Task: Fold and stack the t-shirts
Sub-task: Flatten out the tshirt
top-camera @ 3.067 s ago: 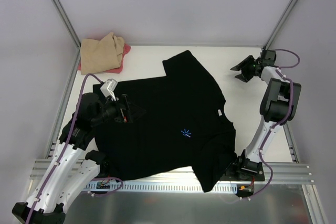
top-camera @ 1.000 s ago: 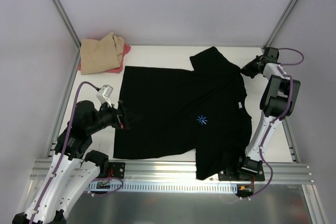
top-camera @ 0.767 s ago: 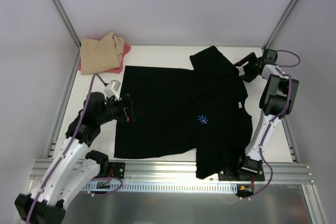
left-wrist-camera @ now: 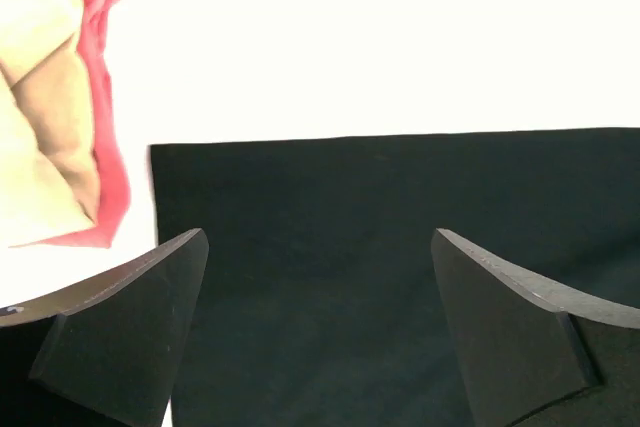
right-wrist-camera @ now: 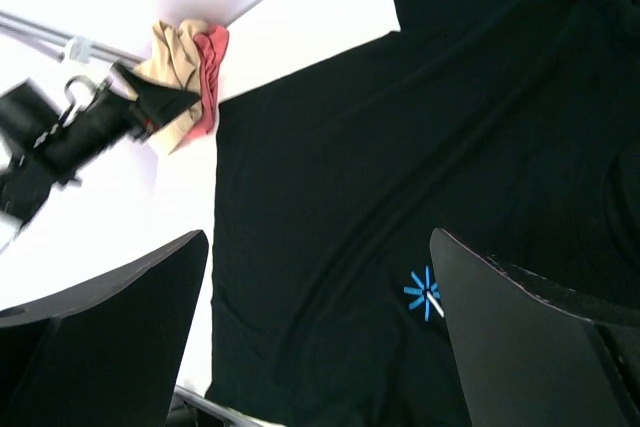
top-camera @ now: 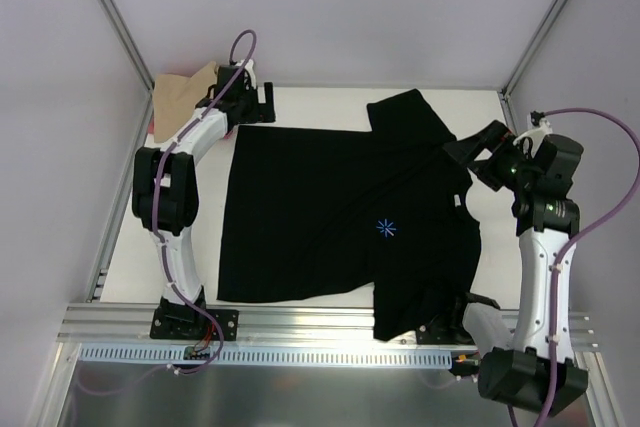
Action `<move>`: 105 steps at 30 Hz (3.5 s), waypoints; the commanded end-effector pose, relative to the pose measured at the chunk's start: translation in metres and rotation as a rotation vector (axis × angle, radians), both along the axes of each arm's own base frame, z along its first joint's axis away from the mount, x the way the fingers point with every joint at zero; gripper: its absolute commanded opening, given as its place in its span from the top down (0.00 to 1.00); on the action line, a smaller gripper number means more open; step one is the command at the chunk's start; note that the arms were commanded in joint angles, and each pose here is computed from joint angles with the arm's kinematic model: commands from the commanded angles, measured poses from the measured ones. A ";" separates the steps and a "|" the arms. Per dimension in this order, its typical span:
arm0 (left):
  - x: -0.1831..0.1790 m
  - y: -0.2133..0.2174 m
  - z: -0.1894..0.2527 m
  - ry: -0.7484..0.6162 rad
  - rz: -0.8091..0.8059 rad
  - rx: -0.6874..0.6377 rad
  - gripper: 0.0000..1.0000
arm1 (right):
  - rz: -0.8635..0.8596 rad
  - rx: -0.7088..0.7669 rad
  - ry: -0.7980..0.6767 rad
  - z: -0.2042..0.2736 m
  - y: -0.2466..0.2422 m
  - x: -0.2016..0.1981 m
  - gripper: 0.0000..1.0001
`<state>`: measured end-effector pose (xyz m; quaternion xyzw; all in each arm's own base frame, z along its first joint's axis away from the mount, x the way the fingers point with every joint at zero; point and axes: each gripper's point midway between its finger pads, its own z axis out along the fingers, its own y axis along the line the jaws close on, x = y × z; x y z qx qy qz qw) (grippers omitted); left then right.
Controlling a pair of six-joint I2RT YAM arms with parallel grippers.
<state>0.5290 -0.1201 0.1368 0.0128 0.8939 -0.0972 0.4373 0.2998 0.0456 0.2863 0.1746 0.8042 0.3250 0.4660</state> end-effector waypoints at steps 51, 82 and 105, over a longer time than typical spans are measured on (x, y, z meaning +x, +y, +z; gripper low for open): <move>0.050 0.048 -0.099 0.425 0.134 -0.269 0.56 | 0.062 0.014 0.016 0.015 0.015 -0.028 0.01; -0.237 -0.019 -0.080 0.704 -0.038 0.005 0.29 | 0.140 -0.197 0.851 -0.220 0.021 -0.050 0.01; -0.220 -0.019 -0.129 0.753 0.014 0.021 0.27 | -0.023 -0.100 0.944 -0.257 -0.018 -0.016 0.00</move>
